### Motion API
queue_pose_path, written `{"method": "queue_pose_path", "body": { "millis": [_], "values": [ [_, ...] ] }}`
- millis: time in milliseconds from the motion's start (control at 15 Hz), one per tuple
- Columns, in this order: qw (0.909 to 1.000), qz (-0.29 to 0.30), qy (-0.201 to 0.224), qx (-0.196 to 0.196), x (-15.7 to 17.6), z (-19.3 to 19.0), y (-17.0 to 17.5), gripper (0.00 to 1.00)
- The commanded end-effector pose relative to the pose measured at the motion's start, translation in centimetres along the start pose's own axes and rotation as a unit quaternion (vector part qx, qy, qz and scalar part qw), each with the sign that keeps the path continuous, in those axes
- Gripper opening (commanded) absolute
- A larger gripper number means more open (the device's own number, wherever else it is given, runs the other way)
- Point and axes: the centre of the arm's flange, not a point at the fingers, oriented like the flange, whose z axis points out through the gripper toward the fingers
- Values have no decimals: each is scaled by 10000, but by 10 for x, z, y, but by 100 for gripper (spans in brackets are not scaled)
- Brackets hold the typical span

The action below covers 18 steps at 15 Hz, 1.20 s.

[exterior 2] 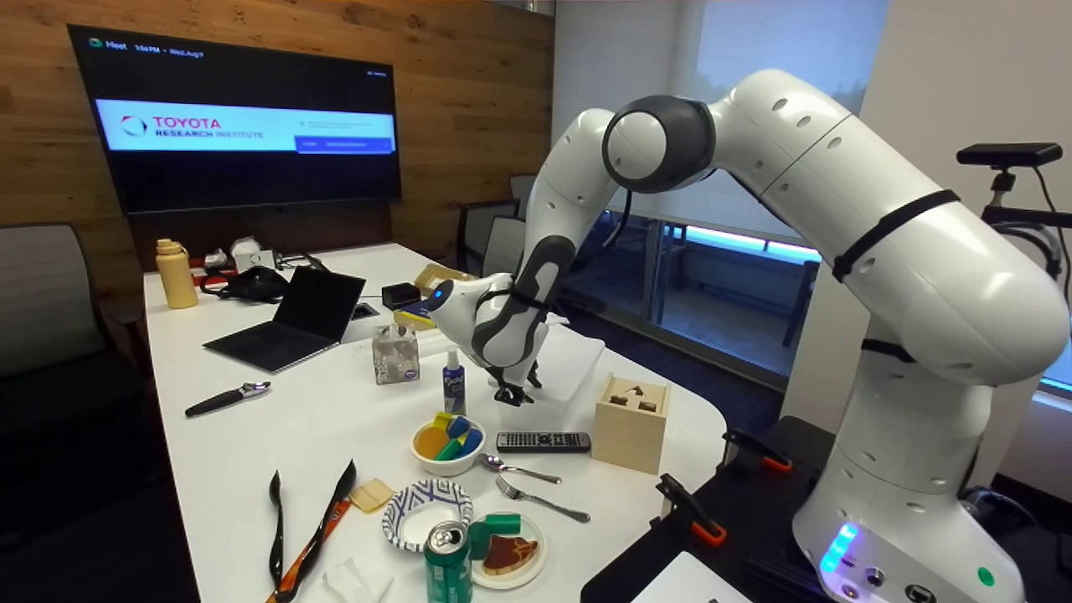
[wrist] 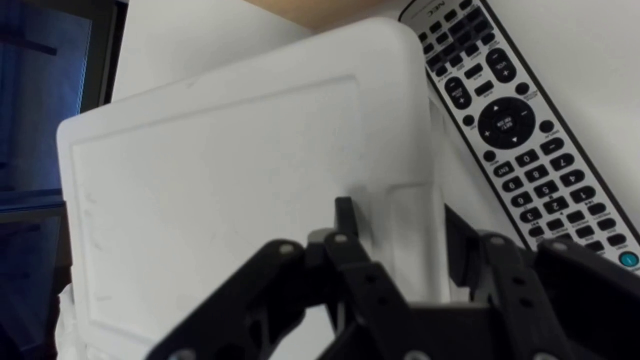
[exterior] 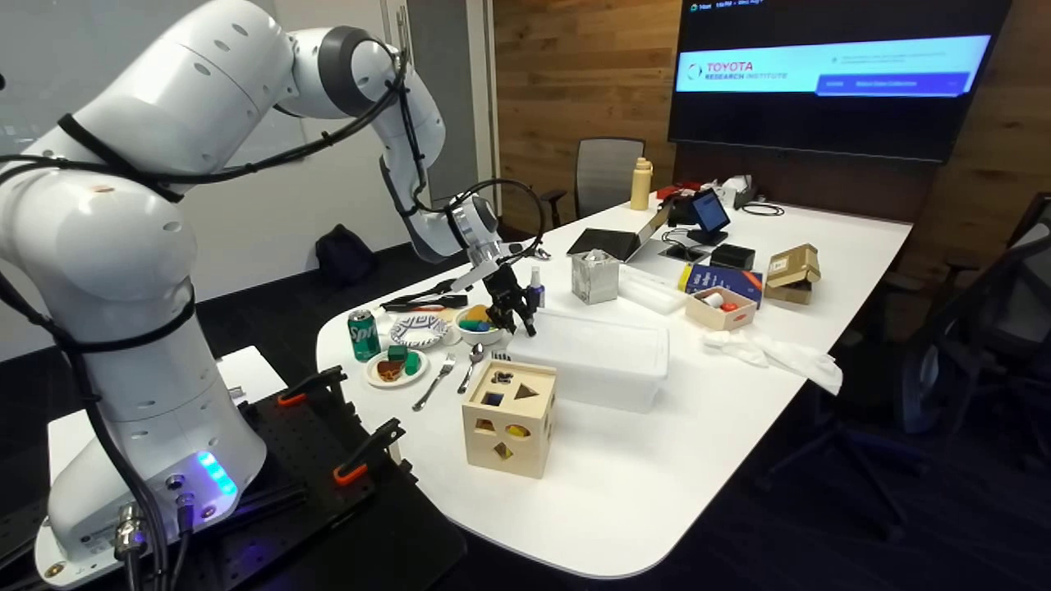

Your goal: Remove the white lid from the clear container.

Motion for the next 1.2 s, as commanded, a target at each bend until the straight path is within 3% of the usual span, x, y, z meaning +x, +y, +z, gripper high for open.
{"method": "queue_pose_path", "body": {
  "millis": [0,600,1133],
  "values": [
    [9998,-106,-16,165,-1,2,0,13],
    [9909,-827,446,968,-11,3,33,13],
    [9684,-1527,581,1886,-20,-2,62,13]
  ]
}}
